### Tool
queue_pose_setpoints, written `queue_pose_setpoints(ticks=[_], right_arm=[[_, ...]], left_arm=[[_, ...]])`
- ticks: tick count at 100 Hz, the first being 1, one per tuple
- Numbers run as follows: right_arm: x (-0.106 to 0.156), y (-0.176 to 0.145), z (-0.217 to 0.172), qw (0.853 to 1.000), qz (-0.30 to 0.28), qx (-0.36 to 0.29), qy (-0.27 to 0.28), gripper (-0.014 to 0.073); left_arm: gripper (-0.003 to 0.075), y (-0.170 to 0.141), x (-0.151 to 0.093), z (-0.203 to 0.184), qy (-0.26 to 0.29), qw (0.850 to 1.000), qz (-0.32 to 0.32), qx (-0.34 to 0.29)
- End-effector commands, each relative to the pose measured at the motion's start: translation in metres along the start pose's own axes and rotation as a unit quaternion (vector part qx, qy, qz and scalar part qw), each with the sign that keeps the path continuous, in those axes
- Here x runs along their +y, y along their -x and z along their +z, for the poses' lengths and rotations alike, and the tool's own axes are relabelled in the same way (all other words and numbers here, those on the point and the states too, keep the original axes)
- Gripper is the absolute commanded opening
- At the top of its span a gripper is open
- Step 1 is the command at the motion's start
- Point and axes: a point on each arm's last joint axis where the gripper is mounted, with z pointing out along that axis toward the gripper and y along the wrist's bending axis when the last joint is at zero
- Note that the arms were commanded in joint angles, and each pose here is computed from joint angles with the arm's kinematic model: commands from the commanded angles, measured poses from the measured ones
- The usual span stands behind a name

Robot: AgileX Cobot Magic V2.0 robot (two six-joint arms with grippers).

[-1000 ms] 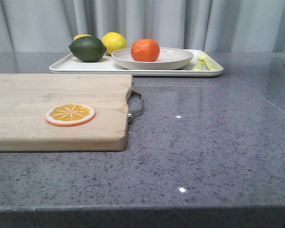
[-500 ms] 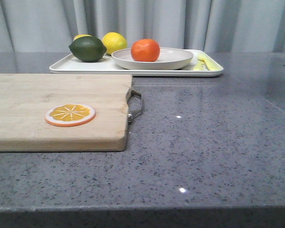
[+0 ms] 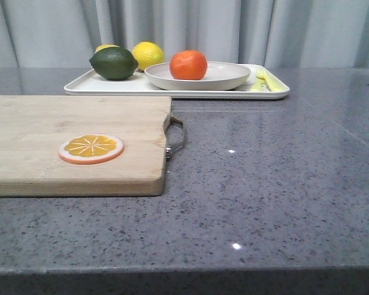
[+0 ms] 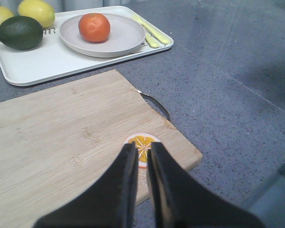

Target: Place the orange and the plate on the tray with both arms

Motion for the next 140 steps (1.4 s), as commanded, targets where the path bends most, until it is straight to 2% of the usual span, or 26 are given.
queue_pose_setpoints(ticks=[1,29,57,82,140], right_arm=[[-0.001,-0.012,-0.018,0.997,-0.008,-0.082,0.001,-0.0066],[-0.01,-0.082,-0.038,0.994,-0.014,-0.111,-0.005,-0.0066],[-0.014,-0.121,-0.052,0.986,-0.019,-0.168,-0.003,-0.0066],[-0.015,-0.128,-0.053,0.985,-0.019,-0.17,-0.003,-0.0066],[-0.015,-0.128,-0.052,0.985,-0.019,-0.169,-0.003,-0.0066]], left_arm=[[0.0042,0.014,-0.002,-0.003,-0.004,0.999,-0.01,-0.046],[0.0042,0.013,-0.002,-0.004,-0.006,0.999,-0.009,-0.048],[0.0042,0.003,-0.005,-0.031,-0.013,0.995,-0.002,-0.097],[0.0042,-0.016,-0.005,-0.043,-0.017,0.993,-0.001,-0.12],[0.0042,-0.017,-0.004,-0.043,-0.018,0.992,0.0,-0.121]])
